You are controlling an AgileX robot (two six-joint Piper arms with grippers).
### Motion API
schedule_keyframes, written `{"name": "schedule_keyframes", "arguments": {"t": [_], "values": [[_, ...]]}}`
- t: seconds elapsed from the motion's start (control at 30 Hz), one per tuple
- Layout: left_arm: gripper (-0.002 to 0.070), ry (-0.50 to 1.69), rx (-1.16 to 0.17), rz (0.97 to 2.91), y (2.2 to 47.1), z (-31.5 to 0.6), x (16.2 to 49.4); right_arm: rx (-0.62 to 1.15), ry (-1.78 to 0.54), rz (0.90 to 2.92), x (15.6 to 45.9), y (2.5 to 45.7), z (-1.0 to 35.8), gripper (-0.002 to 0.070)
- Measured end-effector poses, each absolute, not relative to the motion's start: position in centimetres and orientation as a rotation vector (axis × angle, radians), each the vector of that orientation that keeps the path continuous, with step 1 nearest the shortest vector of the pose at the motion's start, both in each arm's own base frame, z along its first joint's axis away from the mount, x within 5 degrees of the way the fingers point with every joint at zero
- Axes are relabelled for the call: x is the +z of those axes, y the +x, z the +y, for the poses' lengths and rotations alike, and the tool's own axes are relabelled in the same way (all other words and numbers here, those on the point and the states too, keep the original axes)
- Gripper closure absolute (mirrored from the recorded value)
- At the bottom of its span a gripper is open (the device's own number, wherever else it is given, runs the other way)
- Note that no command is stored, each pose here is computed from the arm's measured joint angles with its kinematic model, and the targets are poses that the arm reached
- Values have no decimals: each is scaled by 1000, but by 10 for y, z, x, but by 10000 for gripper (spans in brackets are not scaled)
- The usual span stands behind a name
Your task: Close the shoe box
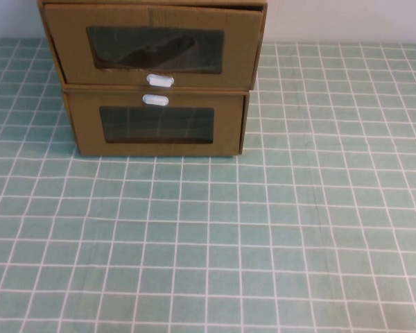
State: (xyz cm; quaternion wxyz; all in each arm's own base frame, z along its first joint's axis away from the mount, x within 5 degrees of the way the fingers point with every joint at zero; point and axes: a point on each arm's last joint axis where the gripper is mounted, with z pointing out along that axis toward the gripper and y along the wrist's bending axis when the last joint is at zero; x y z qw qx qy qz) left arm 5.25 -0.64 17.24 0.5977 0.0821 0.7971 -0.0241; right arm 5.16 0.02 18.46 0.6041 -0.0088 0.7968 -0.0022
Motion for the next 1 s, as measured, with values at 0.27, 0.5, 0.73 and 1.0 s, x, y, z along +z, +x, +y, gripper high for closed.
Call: {"name": "schedule_keyframes", "arguments": {"t": [0.27, 0.5, 0.73, 1.0], "values": [[680, 190, -54, 1850, 53, -6, 172, -23, 61, 1858, 174, 53, -4, 690], [680, 190, -55, 1850, 53, -6, 172, -29, 55, 1857, 173, 53, -4, 690], [680, 191, -54, 1850, 53, -6, 172, -31, 53, 1853, 173, 53, -4, 690], [680, 192, -52, 1849, 53, -6, 172, -31, 53, 1853, 173, 53, -4, 690]]}}
